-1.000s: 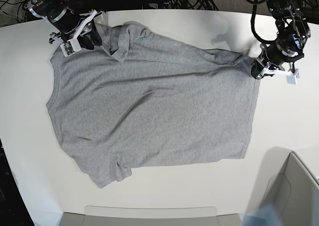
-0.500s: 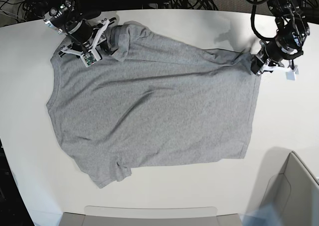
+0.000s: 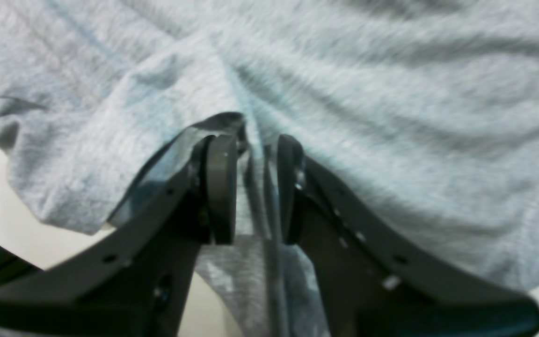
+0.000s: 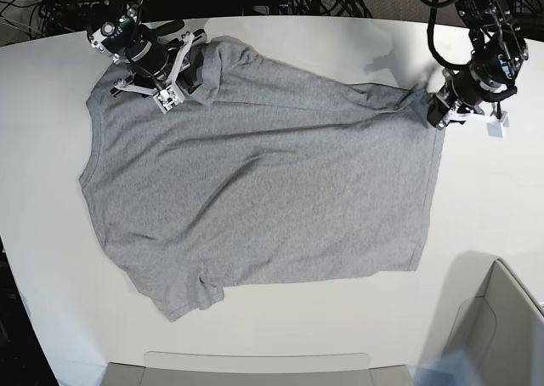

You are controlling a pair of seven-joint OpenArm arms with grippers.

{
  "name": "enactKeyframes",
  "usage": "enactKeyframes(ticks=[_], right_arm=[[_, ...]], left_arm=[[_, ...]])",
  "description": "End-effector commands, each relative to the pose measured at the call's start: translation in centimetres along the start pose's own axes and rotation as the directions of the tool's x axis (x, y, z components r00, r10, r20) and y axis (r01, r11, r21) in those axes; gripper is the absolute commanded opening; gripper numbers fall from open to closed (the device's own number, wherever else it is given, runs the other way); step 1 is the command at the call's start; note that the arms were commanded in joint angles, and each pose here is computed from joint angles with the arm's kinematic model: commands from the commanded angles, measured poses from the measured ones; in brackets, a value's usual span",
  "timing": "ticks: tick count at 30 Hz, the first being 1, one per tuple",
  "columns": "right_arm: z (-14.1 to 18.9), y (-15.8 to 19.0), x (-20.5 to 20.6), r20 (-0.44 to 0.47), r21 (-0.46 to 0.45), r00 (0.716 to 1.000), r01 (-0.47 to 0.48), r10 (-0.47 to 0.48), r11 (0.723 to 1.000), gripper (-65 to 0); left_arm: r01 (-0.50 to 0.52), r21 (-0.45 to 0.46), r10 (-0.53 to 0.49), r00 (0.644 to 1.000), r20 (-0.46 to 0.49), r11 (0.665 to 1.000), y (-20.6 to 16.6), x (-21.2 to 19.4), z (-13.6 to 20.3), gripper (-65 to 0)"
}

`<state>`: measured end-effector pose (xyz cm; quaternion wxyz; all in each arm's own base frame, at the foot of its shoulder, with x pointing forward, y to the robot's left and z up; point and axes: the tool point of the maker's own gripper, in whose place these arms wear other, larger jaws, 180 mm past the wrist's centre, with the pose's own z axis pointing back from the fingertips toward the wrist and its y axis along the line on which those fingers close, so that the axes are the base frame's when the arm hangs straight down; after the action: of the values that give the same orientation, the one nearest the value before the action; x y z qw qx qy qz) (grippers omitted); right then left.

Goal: Fold the T-shirt properly
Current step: 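Regrasp the shirt shoulder with the right gripper, holding with the left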

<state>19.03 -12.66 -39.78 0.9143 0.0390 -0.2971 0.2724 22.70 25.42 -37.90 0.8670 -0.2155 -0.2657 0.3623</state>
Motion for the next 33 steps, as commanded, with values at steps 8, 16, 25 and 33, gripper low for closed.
enactKeyframes(ticks=[8, 16, 25, 33], right_arm=[[-0.2, -1.2, 0.7, 0.015, -0.037, 1.0, -0.018, 0.018, 0.999, -49.4], [-0.7, -0.5, 0.3, 0.0, -0.009, 1.0, -0.022, 0.022, 1.0, -56.3], [-1.1, -0.2, -0.4, -0.018, 0.002, 1.0, -0.013, 0.013, 1.0, -65.0], [1.6, -0.1, 1.4, 0.045, -0.037, 0.998, -0.046, 0.047, 0.998, -65.0]], left_arm=[[0.014, -0.024, -0.013, 1.0, 0.023, 1.0, -0.8, 0.9, 0.4, -65.0], [0.014, -0.024, -0.013, 1.0, 0.023, 1.0, -0.8, 0.9, 0.4, -65.0], [0.013, -0.026, -0.013, 1.0, 0.024, 1.0, -0.8, 0.9, 0.3, -65.0], [0.013, -0.023, -0.012, 1.0, 0.022, 1.0, -0.7, 0.8, 0.3, -65.0]])
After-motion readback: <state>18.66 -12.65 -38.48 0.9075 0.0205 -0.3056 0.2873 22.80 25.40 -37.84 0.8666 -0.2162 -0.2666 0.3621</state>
